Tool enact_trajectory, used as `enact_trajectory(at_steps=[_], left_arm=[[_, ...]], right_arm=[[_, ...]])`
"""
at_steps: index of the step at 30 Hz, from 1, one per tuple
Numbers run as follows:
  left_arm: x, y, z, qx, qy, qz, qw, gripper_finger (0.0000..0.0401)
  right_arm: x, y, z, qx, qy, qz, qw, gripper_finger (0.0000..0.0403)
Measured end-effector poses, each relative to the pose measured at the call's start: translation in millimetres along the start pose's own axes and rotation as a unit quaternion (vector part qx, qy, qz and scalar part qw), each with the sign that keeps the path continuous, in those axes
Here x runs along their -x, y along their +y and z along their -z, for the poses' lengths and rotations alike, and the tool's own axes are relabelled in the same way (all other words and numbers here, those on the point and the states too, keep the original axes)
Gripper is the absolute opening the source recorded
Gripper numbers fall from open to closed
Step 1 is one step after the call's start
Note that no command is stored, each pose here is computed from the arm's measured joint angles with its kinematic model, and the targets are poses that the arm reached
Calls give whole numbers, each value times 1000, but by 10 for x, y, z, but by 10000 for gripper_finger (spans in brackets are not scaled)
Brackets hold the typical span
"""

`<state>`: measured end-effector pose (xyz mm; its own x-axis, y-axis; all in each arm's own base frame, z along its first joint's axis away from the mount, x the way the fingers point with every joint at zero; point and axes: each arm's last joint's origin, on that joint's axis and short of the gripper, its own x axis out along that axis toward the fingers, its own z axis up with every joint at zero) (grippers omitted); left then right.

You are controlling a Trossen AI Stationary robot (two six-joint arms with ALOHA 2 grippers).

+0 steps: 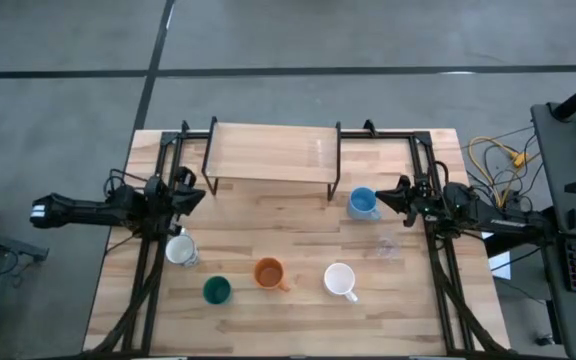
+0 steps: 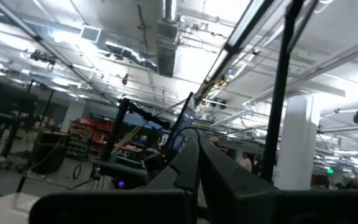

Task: Stack small to large cups/mugs on shelf
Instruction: Put the orange mug on the shelf

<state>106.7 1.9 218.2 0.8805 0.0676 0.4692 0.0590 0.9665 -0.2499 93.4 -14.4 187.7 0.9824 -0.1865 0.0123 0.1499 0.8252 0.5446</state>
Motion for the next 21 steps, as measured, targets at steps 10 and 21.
enact_trajectory(at_steps=[10, 21], left_arm=[[-174, 22, -1, 12, 23, -66, 997, 0], [-416, 23, 29, 2, 88, -102, 991, 0]], right_arm=[[-70, 242, -381, 60, 48, 42, 996, 22], [-371, 449, -657, 101, 136, 92, 981, 22]])
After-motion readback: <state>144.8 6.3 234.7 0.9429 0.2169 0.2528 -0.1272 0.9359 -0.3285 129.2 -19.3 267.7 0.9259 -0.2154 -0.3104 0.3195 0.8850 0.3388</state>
